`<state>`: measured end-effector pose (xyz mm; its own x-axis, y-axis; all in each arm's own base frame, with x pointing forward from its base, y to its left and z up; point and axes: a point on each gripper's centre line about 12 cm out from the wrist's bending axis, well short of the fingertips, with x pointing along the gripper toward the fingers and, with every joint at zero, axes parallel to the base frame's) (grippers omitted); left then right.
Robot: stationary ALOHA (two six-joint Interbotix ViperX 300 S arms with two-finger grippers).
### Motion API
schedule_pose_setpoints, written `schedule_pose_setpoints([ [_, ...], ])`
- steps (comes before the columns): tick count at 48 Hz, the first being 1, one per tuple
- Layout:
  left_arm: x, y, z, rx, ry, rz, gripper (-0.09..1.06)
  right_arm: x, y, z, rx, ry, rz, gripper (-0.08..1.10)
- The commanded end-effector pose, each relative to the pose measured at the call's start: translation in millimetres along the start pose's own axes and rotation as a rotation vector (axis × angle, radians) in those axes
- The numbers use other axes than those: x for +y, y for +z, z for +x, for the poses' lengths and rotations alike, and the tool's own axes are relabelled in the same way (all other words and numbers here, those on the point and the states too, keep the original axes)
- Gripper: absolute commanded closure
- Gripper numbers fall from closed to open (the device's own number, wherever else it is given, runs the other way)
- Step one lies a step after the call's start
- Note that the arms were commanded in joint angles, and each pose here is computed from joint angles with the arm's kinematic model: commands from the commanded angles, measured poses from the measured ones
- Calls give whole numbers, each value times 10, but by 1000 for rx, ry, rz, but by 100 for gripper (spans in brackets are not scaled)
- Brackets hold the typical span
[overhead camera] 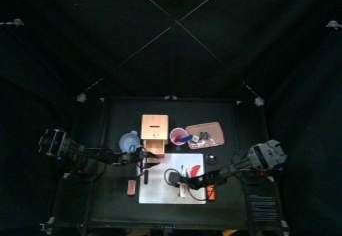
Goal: Place sushi on board then cut the sushi with the knife then place the pieces on the plate
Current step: Place the 4 sushi pieces on the plate
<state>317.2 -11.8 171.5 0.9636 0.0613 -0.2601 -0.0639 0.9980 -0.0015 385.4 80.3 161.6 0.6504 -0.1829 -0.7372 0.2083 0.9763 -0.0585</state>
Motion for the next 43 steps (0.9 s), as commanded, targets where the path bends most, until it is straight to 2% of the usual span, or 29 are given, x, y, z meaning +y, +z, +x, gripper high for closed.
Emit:
schedule_pose_setpoints([
  [1, 2, 94, 28, -30, 2, -3, 23, -389, 58, -403, -11, -177, 52, 42],
  [6, 2, 92, 28, -29, 2, -5, 23, -779, -165, -603, 63, -348, 105, 42],
  [8, 2, 99, 30, -32, 2, -5, 23, -905, -251, -656, 92, -386, 138, 42],
  [15, 2, 89, 30, -29, 2, -5, 23, -1338, -531, -744, 167, -459, 270, 42],
  [23, 2, 87, 30, -27, 2, -3, 23, -1776, -742, -794, 171, -523, 342, 42],
  [29, 2, 87, 30, -27, 2, -3, 23, -2078, -891, -805, 165, -528, 369, 42],
  [38, 2, 87, 30, -27, 2, -5, 23, -2457, -1040, -831, 125, -525, 512, 42],
  [43, 2, 87, 30, -27, 2, -3, 23, -2508, -981, -807, 46, -460, 534, 42],
])
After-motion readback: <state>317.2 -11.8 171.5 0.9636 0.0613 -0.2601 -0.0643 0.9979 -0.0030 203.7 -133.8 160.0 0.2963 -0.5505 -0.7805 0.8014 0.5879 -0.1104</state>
